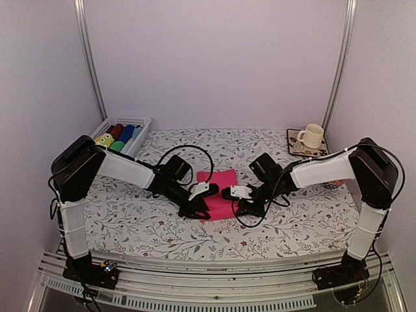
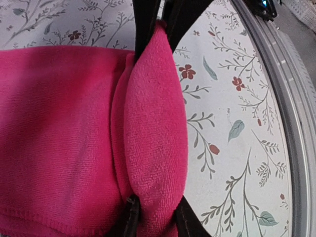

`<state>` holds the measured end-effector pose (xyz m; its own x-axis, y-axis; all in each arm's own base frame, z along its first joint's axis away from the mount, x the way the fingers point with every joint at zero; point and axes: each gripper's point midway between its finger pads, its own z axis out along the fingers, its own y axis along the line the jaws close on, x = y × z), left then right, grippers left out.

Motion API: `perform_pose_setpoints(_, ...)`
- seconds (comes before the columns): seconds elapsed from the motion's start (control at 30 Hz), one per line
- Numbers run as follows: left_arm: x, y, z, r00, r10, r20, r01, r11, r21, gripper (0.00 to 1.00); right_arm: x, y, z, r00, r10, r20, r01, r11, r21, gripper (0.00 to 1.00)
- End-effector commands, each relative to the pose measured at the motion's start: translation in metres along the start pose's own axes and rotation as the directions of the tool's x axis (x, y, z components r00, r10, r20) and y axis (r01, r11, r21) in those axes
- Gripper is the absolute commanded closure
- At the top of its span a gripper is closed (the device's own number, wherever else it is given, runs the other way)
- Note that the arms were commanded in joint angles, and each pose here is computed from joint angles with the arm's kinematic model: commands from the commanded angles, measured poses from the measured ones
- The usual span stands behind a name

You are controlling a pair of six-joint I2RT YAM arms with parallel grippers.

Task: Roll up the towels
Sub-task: Roll the towel at the center of the board.

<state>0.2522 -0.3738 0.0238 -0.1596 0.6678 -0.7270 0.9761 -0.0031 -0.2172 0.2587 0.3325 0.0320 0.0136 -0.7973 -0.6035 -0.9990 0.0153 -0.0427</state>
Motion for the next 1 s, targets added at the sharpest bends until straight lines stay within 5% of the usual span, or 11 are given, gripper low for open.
perform_pose_setpoints(0.0, 0.011, 0.005, -0.008, 1.000, -0.014, -0.029, 0.012, 0.998, -0.062, 0.70, 0.012, 0.020, 0.008, 0.992, 0.119, -0.043, -0.123, 0.988, -0.093, 0.96)
perform_pose_setpoints(0.1, 0.004, 0.008, -0.020, 1.000, 0.002, -0.013, -0.004, 0.994, -0.107, 0.48, 0.013, 0.025, 0.010, 0.988, 0.148, -0.048, -0.153, 0.981, -0.120, 0.96)
perform_pose_setpoints(0.23, 0.002, 0.012, -0.030, 1.000, 0.008, -0.002, -0.009, 0.987, -0.158, 0.34, 0.014, 0.028, 0.010, 0.982, 0.185, -0.047, -0.190, 0.970, -0.154, 0.96)
perform_pose_setpoints(0.6, -0.014, 0.017, -0.054, 0.989, 0.142, 0.045, -0.119, 0.934, -0.336, 0.21, 0.015, 0.023, 0.007, 0.939, 0.341, -0.044, -0.340, 0.903, -0.264, 0.97)
perform_pose_setpoints(0.97, -0.027, -0.009, -0.034, 0.945, 0.326, -0.003, -0.315, 0.909, -0.272, 0.18, 0.021, 0.007, 0.008, 0.869, 0.491, -0.060, -0.482, 0.813, -0.327, 0.96)
